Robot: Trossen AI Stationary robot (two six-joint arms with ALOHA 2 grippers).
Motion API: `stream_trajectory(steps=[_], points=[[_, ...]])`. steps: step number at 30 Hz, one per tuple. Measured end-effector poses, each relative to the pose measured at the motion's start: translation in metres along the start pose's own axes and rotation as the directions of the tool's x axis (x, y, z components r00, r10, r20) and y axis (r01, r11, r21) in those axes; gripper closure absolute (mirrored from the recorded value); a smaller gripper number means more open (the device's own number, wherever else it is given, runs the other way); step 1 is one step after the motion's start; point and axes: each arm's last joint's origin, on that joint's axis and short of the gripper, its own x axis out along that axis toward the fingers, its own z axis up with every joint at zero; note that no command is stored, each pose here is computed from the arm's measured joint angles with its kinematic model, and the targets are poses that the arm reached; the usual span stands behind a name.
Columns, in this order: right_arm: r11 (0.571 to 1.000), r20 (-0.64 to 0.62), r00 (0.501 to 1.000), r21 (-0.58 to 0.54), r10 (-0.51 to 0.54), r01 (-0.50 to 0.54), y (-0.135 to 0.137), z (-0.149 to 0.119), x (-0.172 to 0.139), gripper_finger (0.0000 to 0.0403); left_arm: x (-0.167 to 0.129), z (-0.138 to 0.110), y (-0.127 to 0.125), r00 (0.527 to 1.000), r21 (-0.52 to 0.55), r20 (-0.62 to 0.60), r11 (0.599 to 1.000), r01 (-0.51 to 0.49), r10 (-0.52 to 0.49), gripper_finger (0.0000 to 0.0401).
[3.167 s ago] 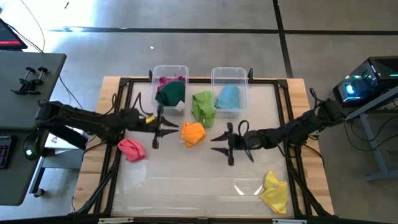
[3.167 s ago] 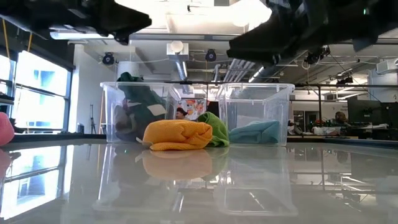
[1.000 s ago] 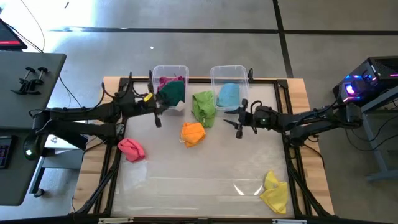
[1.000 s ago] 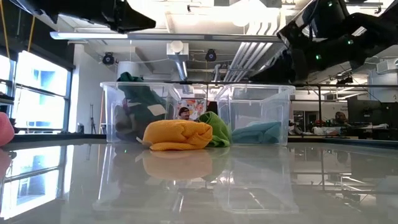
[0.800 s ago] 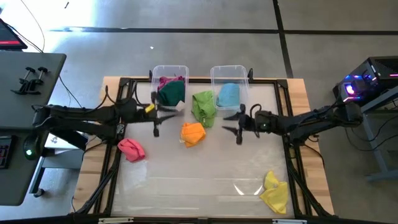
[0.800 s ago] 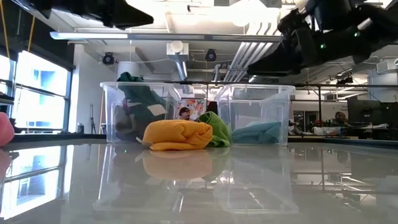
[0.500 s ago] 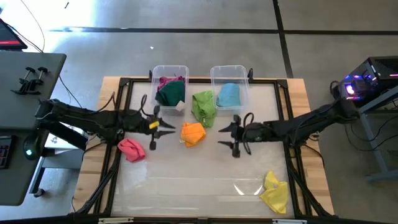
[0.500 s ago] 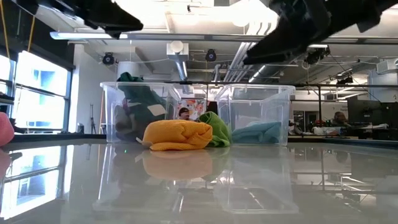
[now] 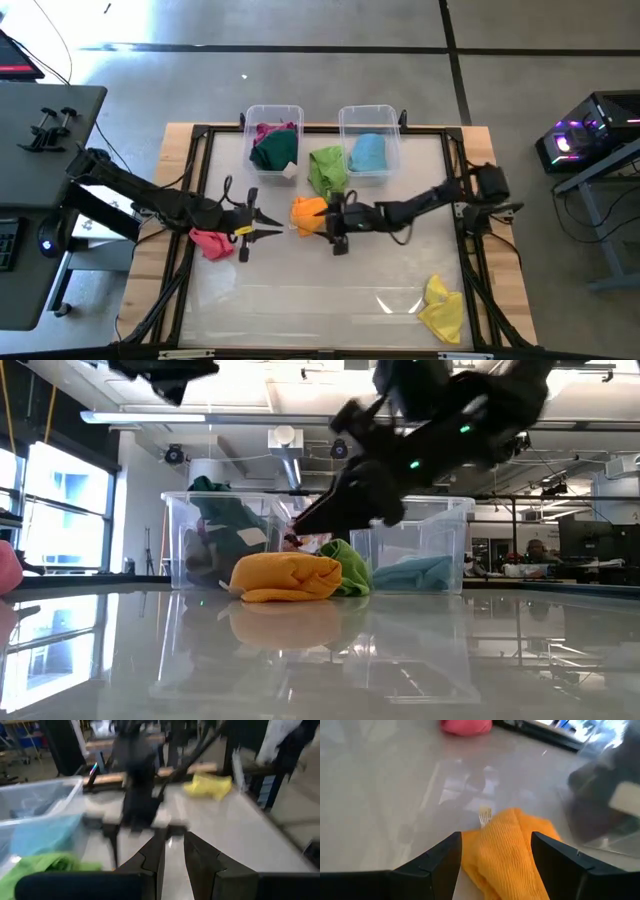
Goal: Sort towels by color in basket
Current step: Put the orange microfiber cloth into the right transparent bin
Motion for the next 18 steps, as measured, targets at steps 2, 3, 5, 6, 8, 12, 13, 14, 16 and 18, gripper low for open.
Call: stream_trajectory(steps=[2, 3, 5, 6, 8, 12, 13, 14, 16, 18], points=[[0.999, -0.033, 0.999, 0.034, 0.039, -0.038, -0.008, -0.004, 0.015, 0.0169, 0.000, 0.001, -0.003, 1.000, -0.045, 0.014, 0.999, 0.007, -0.006, 0.0343], [0.997, -0.052, 0.998, 0.069, 0.046, -0.043, -0.011, -0.006, 0.020, 0.0170, 0.001, 0.000, -0.006, 1.000, -0.071, 0.012, 0.997, 0.007, -0.006, 0.0343], [0.989, -0.086, 0.995, 0.140, 0.052, -0.039, -0.018, -0.009, 0.027, 0.0176, 0.002, 0.001, -0.011, 1.000, -0.112, 0.021, 0.994, -0.010, 0.012, 0.0343], [0.986, -0.085, 0.995, 0.161, 0.044, -0.030, -0.021, -0.008, 0.031, 0.0180, 0.002, -0.002, -0.014, 1.000, -0.113, 0.007, 0.993, -0.020, 0.021, 0.0343], [0.984, -0.106, 0.993, 0.176, 0.041, -0.022, -0.023, -0.012, 0.035, 0.0194, 0.004, -0.004, -0.021, 0.999, -0.116, 0.003, 0.993, -0.034, 0.035, 0.0343], [0.983, -0.179, 0.984, 0.183, 0.023, 0.011, -0.020, -0.029, 0.043, 0.0235, 0.008, -0.011, -0.036, 0.997, -0.102, -0.021, 0.992, -0.074, 0.073, 0.0343], [0.980, -0.187, 0.982, 0.198, 0.013, 0.025, -0.019, -0.030, 0.044, 0.0247, 0.009, -0.012, -0.039, 0.997, -0.100, -0.024, 0.992, -0.080, 0.078, 0.0343], [0.976, -0.202, 0.979, 0.216, 0.006, 0.038, -0.018, -0.033, 0.045, 0.0260, 0.008, -0.015, -0.043, 0.997, -0.088, -0.034, 0.993, -0.078, 0.075, 0.0343], [0.969, -0.231, 0.973, 0.241, 0.001, 0.056, -0.014, -0.035, 0.045, 0.0286, 0.009, -0.017, -0.052, 0.998, -0.094, -0.028, 0.993, -0.067, 0.065, 0.0343], [0.966, -0.233, 0.972, 0.251, -0.003, 0.063, -0.008, -0.033, 0.044, 0.0316, 0.007, -0.020, -0.061, 0.998, -0.091, -0.031, 0.994, -0.063, 0.061, 0.0343]])
